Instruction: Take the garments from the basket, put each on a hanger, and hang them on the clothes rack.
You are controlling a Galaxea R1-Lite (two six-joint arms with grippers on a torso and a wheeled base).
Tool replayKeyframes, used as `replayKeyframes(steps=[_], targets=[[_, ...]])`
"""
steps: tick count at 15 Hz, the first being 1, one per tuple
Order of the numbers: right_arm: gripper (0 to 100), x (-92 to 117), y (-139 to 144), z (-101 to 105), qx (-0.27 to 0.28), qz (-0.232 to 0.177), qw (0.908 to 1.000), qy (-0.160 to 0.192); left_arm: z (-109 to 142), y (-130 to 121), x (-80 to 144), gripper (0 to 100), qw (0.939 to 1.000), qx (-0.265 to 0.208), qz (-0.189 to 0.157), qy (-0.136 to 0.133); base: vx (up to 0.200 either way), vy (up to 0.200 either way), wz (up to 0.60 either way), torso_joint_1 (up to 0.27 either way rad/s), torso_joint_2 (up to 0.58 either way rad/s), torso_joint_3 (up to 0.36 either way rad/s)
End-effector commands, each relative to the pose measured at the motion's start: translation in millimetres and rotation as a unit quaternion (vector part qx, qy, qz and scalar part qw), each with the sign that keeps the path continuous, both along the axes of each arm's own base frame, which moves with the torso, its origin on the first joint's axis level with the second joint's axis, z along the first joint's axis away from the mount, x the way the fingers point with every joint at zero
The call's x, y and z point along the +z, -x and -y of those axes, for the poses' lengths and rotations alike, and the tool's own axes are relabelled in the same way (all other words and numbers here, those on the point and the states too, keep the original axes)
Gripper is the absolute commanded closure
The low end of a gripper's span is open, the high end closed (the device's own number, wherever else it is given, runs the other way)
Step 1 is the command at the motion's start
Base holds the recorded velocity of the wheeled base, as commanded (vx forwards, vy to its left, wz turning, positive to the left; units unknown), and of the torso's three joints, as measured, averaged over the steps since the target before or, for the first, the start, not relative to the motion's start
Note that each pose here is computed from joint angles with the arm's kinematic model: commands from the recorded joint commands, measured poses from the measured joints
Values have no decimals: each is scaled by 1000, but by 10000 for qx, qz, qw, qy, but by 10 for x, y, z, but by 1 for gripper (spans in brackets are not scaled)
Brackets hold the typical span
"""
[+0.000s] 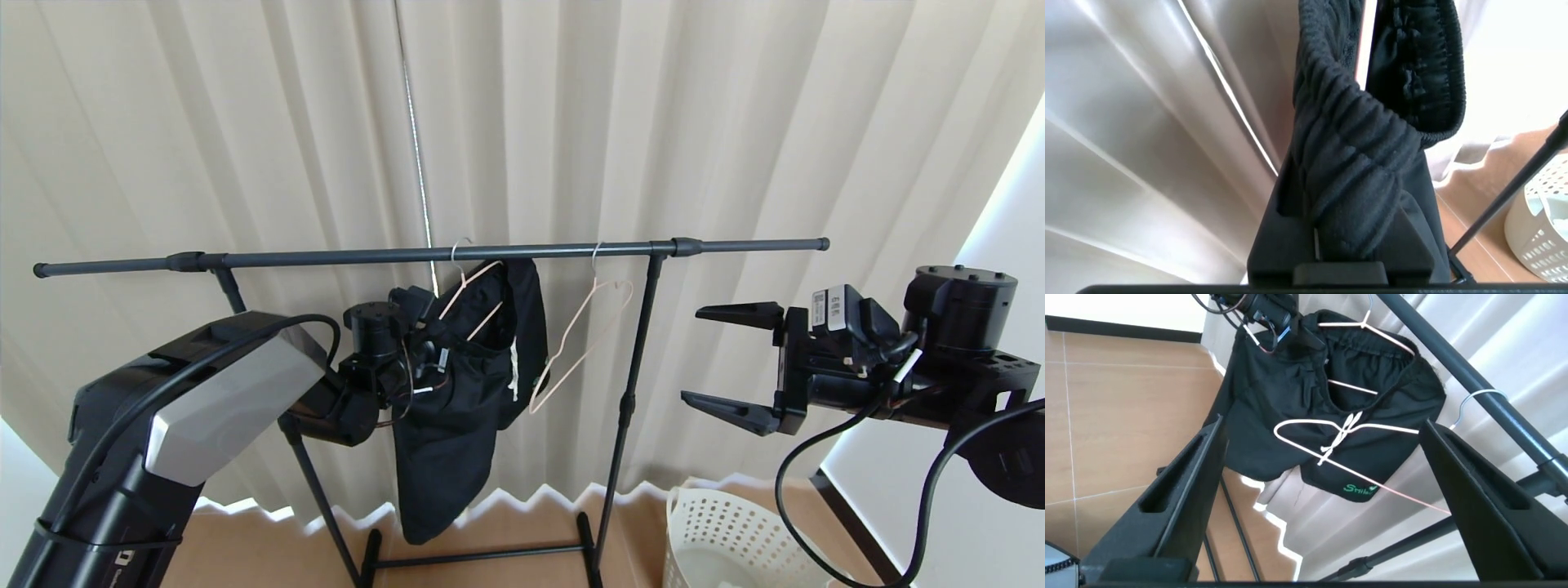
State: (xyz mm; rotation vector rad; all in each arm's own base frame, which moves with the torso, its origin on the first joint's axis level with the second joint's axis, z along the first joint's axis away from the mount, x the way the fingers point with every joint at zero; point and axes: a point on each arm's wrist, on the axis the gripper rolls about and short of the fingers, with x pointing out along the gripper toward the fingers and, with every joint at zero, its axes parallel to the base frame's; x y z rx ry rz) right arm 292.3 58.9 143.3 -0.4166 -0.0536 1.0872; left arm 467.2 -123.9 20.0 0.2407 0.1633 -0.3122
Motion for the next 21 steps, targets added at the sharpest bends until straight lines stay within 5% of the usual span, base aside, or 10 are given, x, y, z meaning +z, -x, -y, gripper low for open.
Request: replayKeyframes(steps=[1,9,10,16,21], targets=[[0,0,0,-2,7,1,10000,-1,6,-21,0,100,10000,-2,24,8,0,0,0,0,0,0],[0,0,0,-2,7,1,10000,-1,7,-25,-3,100,10000,-2,-20,-4,0,0,0,0,0,0],[0,-5,-2,-2,7,-7,10000,0,7,-27,9,0,10000,-2,2,2,0,0,0,0,0,0],[0,-1,-4,-3,7,1,10000,-1,-3,14,42,0,10000,-8,-8,8,0,0,0,0,0,0],[0,170,67,-56,-36,-522,9971,-550,-41,386,560,0,9998,-127,84,149,0,0,0,0,0,0]])
